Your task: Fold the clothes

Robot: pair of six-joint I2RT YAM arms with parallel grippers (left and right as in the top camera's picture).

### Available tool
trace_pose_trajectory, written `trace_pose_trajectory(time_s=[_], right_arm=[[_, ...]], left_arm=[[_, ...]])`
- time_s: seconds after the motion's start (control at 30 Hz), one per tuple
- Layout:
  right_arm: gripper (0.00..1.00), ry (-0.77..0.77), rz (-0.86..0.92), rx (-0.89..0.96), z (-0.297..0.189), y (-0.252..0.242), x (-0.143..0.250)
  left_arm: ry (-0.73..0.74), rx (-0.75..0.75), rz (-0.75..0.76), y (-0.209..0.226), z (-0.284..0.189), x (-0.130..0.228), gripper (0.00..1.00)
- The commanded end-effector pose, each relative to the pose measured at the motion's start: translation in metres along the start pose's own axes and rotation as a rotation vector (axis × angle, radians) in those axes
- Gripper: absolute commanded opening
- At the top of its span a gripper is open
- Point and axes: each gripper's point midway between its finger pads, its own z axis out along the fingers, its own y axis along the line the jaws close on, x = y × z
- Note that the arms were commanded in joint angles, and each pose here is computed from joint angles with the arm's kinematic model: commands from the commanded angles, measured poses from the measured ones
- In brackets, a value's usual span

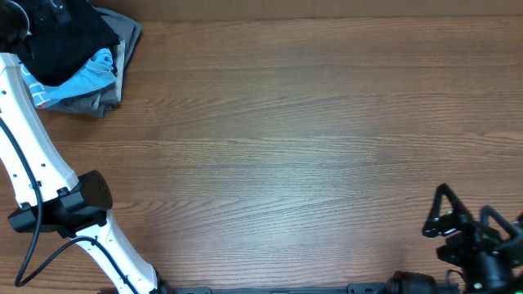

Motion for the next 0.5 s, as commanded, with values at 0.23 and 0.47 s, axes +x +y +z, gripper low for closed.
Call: trace_pose_trajectory(time_s=[0.23,0.47], right_arm=[[1.00,-0.178,-0.061,-0.136,0.086,-0.024,0.061],[1.00,-0.299,-0.120,-0.230,0.119,-0.018,0.072]], left_arm=[[0.007,0.011,0.016,-0.003,-0.001,0.002,1.00],[0.008,0.011,0.016,-0.003,-0.001,0.002,1.00]])
